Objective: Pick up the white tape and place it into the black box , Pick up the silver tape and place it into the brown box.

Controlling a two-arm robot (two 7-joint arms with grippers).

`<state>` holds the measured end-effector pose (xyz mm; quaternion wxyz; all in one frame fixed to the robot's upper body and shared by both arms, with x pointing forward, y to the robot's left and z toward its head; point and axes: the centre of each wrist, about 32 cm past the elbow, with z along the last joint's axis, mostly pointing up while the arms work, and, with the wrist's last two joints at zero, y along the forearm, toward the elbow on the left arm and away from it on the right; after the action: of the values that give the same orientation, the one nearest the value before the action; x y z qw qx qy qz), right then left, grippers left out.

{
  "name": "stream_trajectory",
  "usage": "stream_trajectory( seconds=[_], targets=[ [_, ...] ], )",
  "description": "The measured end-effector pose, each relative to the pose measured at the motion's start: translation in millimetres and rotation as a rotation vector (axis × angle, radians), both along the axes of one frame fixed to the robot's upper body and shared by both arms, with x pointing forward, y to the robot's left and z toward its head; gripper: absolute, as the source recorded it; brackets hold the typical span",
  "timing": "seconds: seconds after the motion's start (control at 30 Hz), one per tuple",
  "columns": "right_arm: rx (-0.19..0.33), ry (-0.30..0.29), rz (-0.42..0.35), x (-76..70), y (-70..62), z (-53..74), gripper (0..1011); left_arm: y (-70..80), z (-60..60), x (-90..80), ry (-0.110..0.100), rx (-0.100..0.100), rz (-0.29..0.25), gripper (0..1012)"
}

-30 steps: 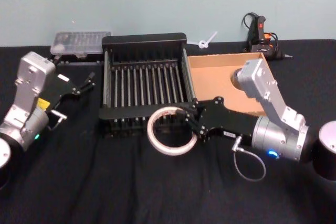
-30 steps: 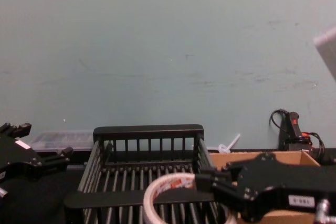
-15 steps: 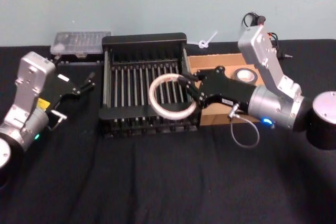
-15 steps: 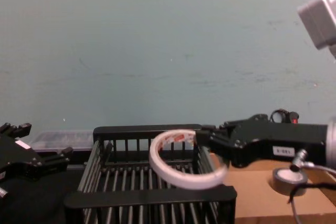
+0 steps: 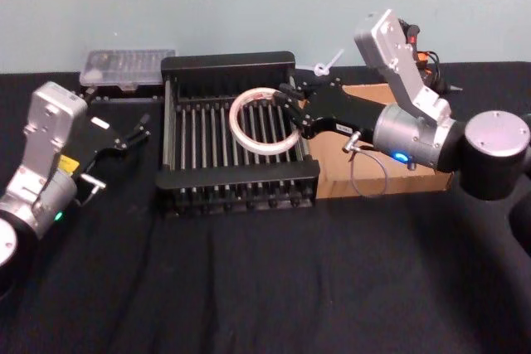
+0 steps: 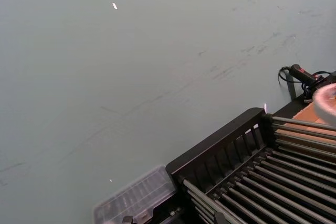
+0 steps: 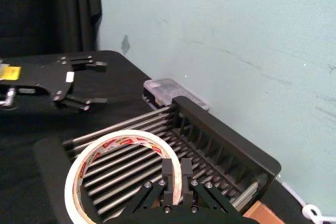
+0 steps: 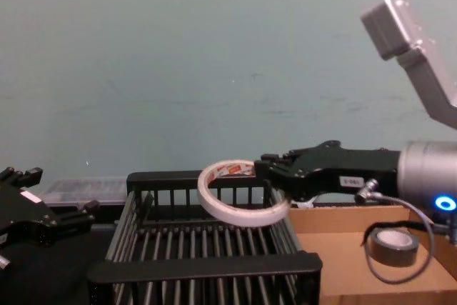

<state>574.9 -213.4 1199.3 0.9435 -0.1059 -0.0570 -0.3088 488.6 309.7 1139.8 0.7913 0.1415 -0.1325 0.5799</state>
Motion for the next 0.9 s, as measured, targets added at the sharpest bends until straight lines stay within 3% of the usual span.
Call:
stream_trajectory(
  seconds=[0.33, 0.9],
  targets=[
    [0.008, 0.033, -0.05, 32.3, 16.2, -2.2, 99, 0.0, 0.0, 0.0, 0.0, 0.0, 0.0, 1001],
    [-0.026, 0.099, -0.068, 52.4, 34.1, -13.3, 99, 0.0, 0.0, 0.0, 0.0, 0.0, 0.0, 1001]
  ],
)
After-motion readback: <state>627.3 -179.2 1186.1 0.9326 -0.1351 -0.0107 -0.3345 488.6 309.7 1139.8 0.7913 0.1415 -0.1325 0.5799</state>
